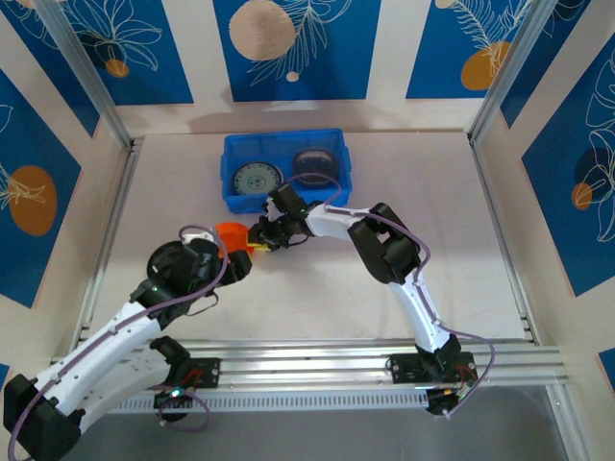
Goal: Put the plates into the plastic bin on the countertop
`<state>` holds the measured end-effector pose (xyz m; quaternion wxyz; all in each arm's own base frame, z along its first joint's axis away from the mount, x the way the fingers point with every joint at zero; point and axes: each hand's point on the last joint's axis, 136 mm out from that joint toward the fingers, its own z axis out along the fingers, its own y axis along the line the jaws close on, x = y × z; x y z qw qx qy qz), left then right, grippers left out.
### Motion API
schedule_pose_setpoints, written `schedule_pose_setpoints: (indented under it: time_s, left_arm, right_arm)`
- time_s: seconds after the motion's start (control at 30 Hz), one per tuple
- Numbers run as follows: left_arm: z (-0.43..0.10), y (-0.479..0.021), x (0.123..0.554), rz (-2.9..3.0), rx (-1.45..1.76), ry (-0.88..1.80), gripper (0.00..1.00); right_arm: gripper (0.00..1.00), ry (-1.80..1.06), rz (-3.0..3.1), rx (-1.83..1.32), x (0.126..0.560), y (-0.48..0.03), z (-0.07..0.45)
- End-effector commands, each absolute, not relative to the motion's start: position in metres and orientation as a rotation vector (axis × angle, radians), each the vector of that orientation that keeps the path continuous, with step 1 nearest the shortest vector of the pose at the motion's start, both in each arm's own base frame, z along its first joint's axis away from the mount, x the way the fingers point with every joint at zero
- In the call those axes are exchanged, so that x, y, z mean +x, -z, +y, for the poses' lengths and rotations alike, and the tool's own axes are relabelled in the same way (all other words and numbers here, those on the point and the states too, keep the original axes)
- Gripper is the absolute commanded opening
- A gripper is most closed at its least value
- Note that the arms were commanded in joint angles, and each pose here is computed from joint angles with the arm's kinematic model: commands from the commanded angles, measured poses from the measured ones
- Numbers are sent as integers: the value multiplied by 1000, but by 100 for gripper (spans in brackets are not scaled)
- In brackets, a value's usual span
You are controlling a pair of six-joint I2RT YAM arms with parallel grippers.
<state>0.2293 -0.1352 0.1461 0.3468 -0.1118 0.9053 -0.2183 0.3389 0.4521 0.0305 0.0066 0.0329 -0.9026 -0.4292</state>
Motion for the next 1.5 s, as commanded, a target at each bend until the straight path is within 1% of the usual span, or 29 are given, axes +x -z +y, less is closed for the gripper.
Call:
schedule_pose_setpoints:
  time_s: [0.0, 0.13, 0.37, 0.5, 0.67, 0.9, 1.07, 1.2, 1.47]
  left_arm:
    - [-126, -140, 227, 2355, -295, 516, 76]
    - [-123, -139, 227, 2357, -296, 505, 76]
    - [-122, -141, 228, 2350, -303, 506, 76]
    - [-125, -148, 230, 2344, -275, 514, 76]
    - [-130, -159, 237, 2352, -216, 484, 77]
    - [-145, -172, 255, 2344, -132, 481, 76]
    - [-157, -176, 266, 2332, -106, 522, 76]
    - [-163, -177, 272, 2323, -113, 564, 74]
    - [-176, -179, 287, 2263, -159, 719, 60]
  right_arm:
    - [27, 1304, -2788, 120, 331, -18, 457]
    - [23, 1298, -2789, 129, 331, -16, 460]
    - [9, 1322, -2817, 138, 331, -25, 456]
    - [0, 1353, -2842, 142, 331, -43, 450]
    - [0, 1338, -2889, 162, 322, -72, 432]
    - [0, 1360, -2945, 159, 304, -120, 379]
    - [0, 1383, -2965, 122, 298, -141, 342]
    - [0, 1416, -2965, 113, 292, -154, 325]
    - [0, 1561, -2856, 163, 278, -170, 324]
